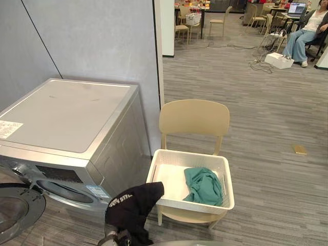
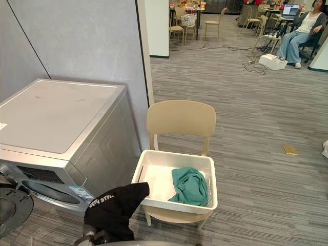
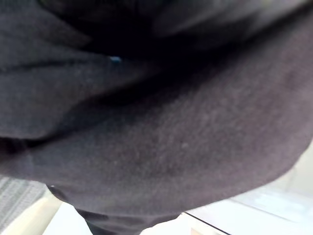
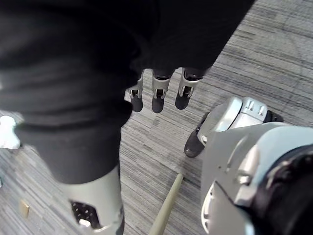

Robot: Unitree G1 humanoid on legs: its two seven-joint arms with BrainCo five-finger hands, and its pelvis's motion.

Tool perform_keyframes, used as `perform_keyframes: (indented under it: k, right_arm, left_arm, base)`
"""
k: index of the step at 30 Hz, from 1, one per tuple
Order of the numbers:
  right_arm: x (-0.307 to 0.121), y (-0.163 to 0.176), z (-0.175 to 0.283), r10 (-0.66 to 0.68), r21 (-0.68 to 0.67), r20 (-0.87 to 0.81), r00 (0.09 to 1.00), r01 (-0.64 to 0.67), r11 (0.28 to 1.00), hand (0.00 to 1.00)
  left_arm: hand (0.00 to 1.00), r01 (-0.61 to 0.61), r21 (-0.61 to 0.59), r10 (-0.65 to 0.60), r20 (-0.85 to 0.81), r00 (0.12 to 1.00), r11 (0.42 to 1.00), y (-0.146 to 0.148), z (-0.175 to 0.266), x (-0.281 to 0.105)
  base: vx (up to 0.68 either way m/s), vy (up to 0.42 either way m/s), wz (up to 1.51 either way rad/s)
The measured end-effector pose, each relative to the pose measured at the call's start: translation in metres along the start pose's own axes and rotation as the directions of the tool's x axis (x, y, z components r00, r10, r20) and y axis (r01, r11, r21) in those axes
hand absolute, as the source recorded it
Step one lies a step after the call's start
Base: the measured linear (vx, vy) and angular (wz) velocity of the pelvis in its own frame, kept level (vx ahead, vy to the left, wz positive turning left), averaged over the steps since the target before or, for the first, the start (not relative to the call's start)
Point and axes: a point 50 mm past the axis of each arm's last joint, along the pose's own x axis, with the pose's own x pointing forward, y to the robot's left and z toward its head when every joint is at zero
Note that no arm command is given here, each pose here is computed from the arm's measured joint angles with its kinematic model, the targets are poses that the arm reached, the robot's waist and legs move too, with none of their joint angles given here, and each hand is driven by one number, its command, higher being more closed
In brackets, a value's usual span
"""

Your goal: Pick up the laundry basket with both hands and put the clothes into the washing machine.

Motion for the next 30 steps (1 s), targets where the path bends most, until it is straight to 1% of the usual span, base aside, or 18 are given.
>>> perform_keyframes:
  k: [1,4,6,8,10,11,13,14,16,18,19,21,23,26,28,29,30]
  right_arm:
    - [0.0,-0.001,-0.001,-0.002,-0.005,-0.008,1.0,0.002,1.0,0.0]
    - [0.0,0.0,-0.002,-0.001,-0.017,-0.011,1.0,0.0,1.0,0.0]
    - [0.002,0.008,-0.001,0.015,-0.033,-0.014,1.0,-0.015,0.999,0.0]
    - [0.006,0.03,0.001,0.077,-0.071,-0.014,0.997,-0.078,0.994,0.0]
    - [0.008,0.046,0.005,0.118,-0.111,-0.01,0.993,-0.118,0.987,0.0]
    - [0.009,0.055,0.004,0.138,-0.131,-0.014,0.99,-0.138,0.982,0.0]
    - [0.01,0.084,0.013,0.207,-0.176,0.008,0.978,-0.202,0.963,0.0]
    - [0.011,0.092,0.017,0.228,-0.19,0.019,0.973,-0.22,0.957,0.0]
    - [0.009,0.125,0.032,0.311,-0.229,0.063,0.948,-0.289,0.93,0.0]
    - [0.005,0.14,0.035,0.324,-0.213,0.091,0.942,-0.299,0.93,0.0]
    - [0.005,0.142,0.046,0.332,-0.215,0.136,0.933,-0.299,0.93,0.0]
    - [0.006,0.139,0.056,0.326,-0.211,0.168,0.93,-0.289,0.934,0.0]
    - [0.007,0.135,0.055,0.307,-0.18,0.167,0.937,-0.277,0.944,0.0]
    - [0.008,0.131,0.037,0.283,-0.159,0.104,0.953,-0.265,0.951,0.0]
    - [0.01,0.128,0.028,0.262,-0.167,0.061,0.963,-0.249,0.954,0.0]
    - [0.011,0.124,0.029,0.245,-0.166,0.051,0.968,-0.233,0.958,0.0]
    - [0.012,0.122,0.029,0.237,-0.162,0.051,0.97,-0.226,0.961,0.0]
  left_arm:
    - [1.0,-0.034,-0.014,0.033,-0.028,0.999,0.999,0.004,-0.007,-0.001]
    - [1.0,-0.067,-0.017,0.066,-0.069,0.995,0.998,0.009,-0.017,-0.003]
    - [1.0,-0.097,-0.017,0.095,-0.09,0.991,0.995,0.013,-0.021,-0.004]
    - [1.0,-0.121,-0.03,0.117,-0.105,0.988,0.992,0.016,-0.024,-0.004]
    - [1.0,-0.122,-0.039,0.118,-0.09,0.989,0.992,0.015,-0.019,-0.001]
    - [1.0,-0.111,-0.042,0.107,-0.073,0.992,0.993,0.011,-0.014,0.003]
    - [1.0,-0.067,-0.06,0.067,-0.002,0.998,0.996,-0.006,0.008,0.015]
    - [1.0,-0.06,-0.062,0.061,0.012,0.998,0.996,-0.009,0.012,0.016]
    - [1.0,-0.017,-0.06,0.022,0.077,0.997,0.998,-0.02,0.027,0.018]
    - [1.0,-0.004,-0.062,0.012,0.131,0.991,0.998,-0.025,0.04,0.019]
    - [1.0,0.017,-0.045,-0.009,0.158,0.987,0.999,-0.03,0.047,0.02]
    - [1.0,0.053,-0.03,-0.048,0.158,0.986,0.998,-0.041,0.045,0.018]
    - [1.0,0.075,-0.031,-0.069,0.182,0.981,0.997,-0.048,0.053,0.021]
    - [1.0,0.098,-0.011,-0.093,0.21,0.973,0.995,-0.054,0.059,0.022]
    - [1.0,0.118,0.033,-0.122,0.193,0.974,0.992,-0.056,0.056,0.023]
    - [1.0,0.138,0.088,-0.151,0.171,0.974,0.987,-0.056,0.053,0.023]
    - [1.0,0.147,0.108,-0.163,0.16,0.974,0.983,-0.056,0.051,0.023]
  base:
    - [-0.01,0.001,0.06]
    - [0.0,0.0,0.0]
    - [0.0,0.003,0.06]
    - [0.0,-0.005,0.15]
    - [-0.02,-0.013,0.56]
    - [-0.05,-0.02,1.19]
    - [-0.08,-0.027,1.41]
    - [-0.1,-0.032,1.26]
    - [-0.08,-0.053,1.1]
    - [0.0,-0.001,1.02]
    - [0.04,0.067,0.93]
    - [0.07,0.15,0.81]
    - [0.04,0.133,0.74]
    - [0.03,0.131,0.55]
    - [0.01,0.126,0.41]
    - [-0.01,0.111,0.41]
    - [-0.01,0.127,0.44]
